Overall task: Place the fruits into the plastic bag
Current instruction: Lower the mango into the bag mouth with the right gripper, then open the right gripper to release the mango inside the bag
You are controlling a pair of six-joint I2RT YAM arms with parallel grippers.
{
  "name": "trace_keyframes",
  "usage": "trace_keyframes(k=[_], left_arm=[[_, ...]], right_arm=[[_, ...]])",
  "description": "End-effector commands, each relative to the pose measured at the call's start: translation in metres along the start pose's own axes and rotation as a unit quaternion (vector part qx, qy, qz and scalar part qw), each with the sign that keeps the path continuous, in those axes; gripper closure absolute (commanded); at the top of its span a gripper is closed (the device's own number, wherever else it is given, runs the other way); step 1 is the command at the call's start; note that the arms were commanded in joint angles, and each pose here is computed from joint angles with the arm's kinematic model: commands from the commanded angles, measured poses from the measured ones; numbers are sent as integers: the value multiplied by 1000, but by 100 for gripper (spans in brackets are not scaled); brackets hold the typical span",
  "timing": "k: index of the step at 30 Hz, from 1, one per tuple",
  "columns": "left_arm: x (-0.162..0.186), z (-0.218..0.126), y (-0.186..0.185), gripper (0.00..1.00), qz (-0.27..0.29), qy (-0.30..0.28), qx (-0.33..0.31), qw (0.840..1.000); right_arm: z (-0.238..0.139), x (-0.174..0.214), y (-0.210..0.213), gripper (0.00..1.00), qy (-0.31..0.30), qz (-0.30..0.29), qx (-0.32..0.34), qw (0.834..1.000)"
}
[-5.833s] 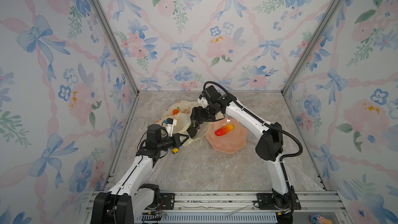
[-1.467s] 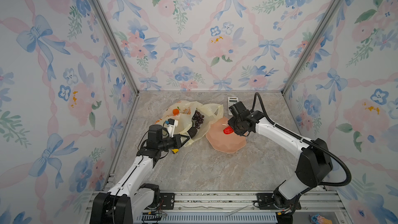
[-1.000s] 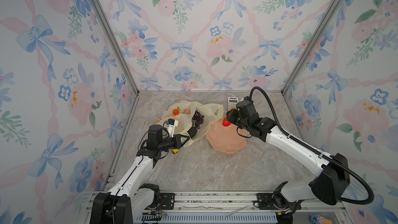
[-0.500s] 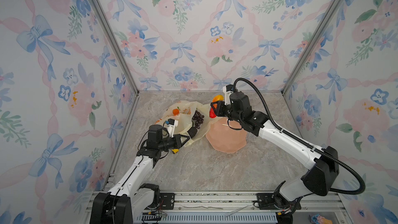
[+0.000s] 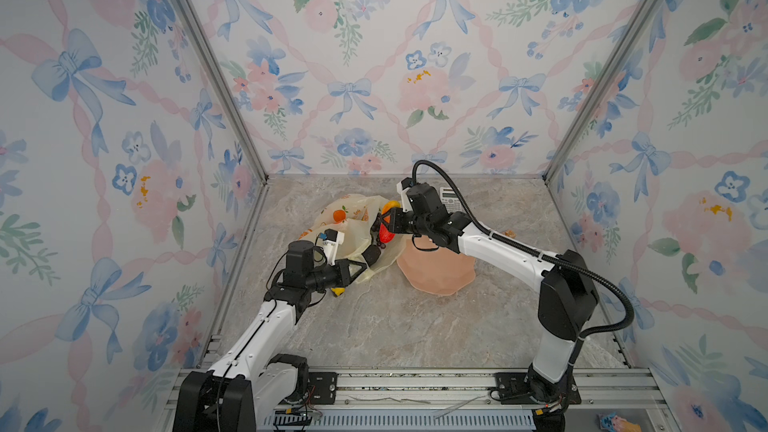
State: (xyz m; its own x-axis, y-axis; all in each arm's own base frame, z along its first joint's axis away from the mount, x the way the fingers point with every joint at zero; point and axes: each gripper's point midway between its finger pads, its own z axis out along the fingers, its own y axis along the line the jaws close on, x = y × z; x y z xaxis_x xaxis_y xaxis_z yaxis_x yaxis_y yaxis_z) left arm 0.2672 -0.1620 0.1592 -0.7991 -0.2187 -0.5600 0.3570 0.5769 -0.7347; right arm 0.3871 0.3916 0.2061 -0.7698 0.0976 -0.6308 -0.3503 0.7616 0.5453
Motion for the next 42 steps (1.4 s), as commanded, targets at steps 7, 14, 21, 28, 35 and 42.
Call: trace_keyframes(k=[7,14,21,28,35,42], left_arm=[[-10,-5,-11,100,29,-14,4,999],[-12,-7,-15,100,37,-20,6,999],[-13,-9,-22,100,47,-24,14,998],[-13,-9,-26,100,53,-26,22,998],[-16,-12,-35,100,63,-37,38,997],[-16,-12,-37,100,66,-37,40,996]], right_arm=[[42,24,16,68,46,108,-74,990],[65,41,23,68,76,164,-112,977],[78,53,40,69,96,178,-138,970],[89,60,60,69,109,180,-160,964],[100,66,79,68,121,184,-183,958],[113,74,95,64,139,181,-195,954]])
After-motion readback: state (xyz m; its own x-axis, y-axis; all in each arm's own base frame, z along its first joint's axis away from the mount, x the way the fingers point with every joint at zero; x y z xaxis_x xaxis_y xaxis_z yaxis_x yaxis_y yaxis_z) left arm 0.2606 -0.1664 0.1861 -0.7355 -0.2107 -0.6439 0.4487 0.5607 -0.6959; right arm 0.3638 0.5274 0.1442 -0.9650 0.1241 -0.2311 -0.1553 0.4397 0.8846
